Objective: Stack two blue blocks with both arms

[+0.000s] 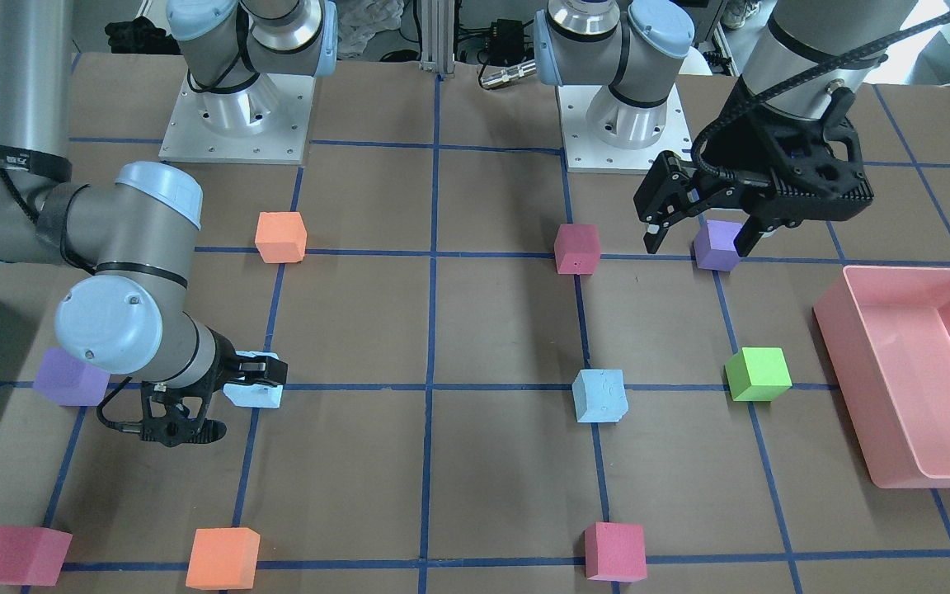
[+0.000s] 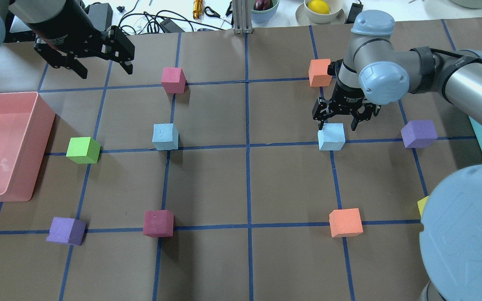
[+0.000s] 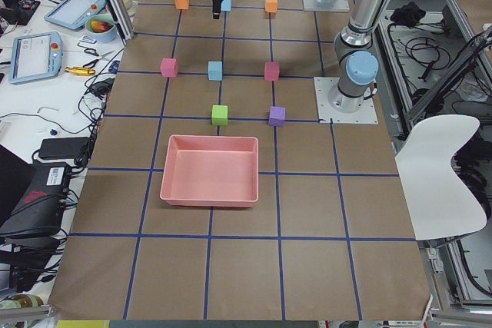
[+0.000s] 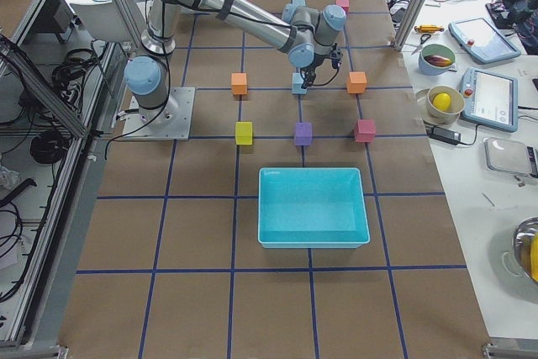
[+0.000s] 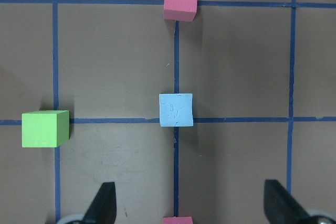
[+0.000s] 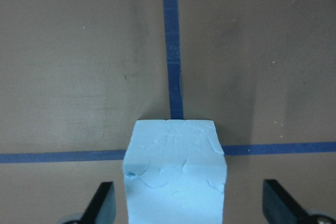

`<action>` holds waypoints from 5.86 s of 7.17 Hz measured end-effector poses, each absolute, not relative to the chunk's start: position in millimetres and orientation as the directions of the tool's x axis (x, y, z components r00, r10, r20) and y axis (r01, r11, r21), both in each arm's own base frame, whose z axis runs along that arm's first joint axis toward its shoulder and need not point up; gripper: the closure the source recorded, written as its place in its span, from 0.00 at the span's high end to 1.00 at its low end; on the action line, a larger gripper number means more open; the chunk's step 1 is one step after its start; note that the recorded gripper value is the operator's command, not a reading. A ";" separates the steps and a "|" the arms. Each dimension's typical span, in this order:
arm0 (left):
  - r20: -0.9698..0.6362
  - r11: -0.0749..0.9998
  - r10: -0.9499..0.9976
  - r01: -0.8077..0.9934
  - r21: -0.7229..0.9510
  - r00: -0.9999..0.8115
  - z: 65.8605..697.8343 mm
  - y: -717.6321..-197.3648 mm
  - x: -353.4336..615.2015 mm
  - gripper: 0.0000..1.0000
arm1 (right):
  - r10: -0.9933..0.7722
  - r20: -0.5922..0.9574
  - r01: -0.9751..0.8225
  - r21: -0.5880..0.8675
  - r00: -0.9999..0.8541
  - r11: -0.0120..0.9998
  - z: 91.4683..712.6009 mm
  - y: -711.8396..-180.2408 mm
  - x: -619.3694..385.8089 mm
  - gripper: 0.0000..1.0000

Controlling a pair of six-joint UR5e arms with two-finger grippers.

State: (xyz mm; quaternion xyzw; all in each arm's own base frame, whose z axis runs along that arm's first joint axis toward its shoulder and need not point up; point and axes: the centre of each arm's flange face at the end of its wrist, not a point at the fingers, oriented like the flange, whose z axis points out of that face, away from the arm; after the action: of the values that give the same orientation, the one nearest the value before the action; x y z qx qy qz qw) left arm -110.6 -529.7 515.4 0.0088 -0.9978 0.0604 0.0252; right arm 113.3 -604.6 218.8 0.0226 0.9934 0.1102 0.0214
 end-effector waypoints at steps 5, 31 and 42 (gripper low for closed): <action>0.052 0.993 -0.014 -0.021 -0.120 -0.999 515.4 -529.7 -110.7 1.00 | 0.013 -0.062 0.000 0.197 -0.998 0.980 201.0 -603.5 115.3 0.00; 0.049 0.995 -0.101 -0.101 0.017 -0.994 310.7 -592.9 -125.0 1.00 | 0.152 -0.065 0.152 0.009 -0.986 0.988 358.1 -598.0 188.6 1.00; 0.055 0.997 -0.079 -0.078 0.007 -0.995 253.6 -597.3 -169.6 0.00 | 0.128 -0.005 0.128 0.040 -0.992 0.991 460.4 -495.6 140.5 1.00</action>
State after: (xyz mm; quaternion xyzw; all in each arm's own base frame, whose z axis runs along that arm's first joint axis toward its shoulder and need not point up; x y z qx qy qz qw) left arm -169.6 -597.3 253.6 0.0393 -0.9988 -0.0025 0.0275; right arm 140.5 -495.6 460.4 0.0642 0.9977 0.0199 0.0040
